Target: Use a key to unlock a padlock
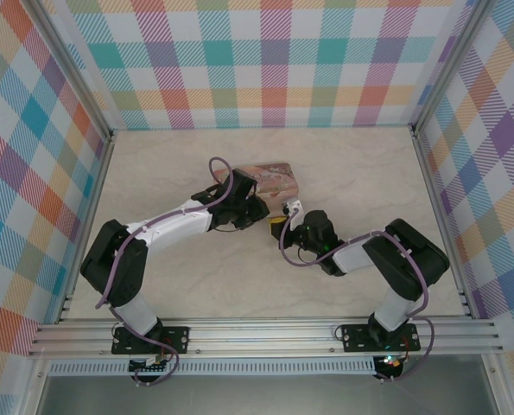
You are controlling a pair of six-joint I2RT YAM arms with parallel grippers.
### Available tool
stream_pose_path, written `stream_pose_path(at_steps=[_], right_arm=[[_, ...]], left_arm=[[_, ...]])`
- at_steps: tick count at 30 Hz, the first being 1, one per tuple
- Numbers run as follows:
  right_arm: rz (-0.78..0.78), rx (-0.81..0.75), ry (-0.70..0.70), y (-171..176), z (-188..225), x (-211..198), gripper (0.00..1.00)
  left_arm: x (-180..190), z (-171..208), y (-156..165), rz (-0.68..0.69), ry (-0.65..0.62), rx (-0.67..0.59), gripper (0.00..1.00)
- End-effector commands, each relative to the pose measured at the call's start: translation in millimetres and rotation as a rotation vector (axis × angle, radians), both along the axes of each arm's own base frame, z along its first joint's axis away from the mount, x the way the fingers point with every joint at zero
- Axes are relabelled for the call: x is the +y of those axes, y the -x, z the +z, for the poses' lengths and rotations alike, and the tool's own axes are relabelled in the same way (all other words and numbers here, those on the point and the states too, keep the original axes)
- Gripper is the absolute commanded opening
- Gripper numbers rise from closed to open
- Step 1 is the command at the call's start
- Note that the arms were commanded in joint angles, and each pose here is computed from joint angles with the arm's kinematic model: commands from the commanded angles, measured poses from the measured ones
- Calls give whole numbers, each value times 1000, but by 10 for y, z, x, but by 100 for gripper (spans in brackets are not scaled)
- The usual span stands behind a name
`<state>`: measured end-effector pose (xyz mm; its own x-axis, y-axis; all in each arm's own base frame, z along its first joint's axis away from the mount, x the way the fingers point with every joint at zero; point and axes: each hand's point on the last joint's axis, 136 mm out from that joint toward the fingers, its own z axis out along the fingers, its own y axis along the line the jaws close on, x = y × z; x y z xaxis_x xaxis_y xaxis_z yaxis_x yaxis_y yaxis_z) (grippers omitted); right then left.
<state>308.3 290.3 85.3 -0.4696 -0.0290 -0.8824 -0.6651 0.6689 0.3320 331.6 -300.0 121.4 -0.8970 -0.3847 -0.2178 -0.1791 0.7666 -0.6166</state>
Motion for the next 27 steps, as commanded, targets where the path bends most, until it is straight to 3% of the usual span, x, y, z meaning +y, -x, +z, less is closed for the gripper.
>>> stream_pose_path(at_steps=[1, 27], right_arm=[[22, -68, -31, 19, 199, 34, 0], [63, -86, -80, -16, 374, 141, 1]], left_arm=[[-58, 291, -41, -5, 63, -48, 9], [-62, 254, -9, -16, 68, -39, 9]])
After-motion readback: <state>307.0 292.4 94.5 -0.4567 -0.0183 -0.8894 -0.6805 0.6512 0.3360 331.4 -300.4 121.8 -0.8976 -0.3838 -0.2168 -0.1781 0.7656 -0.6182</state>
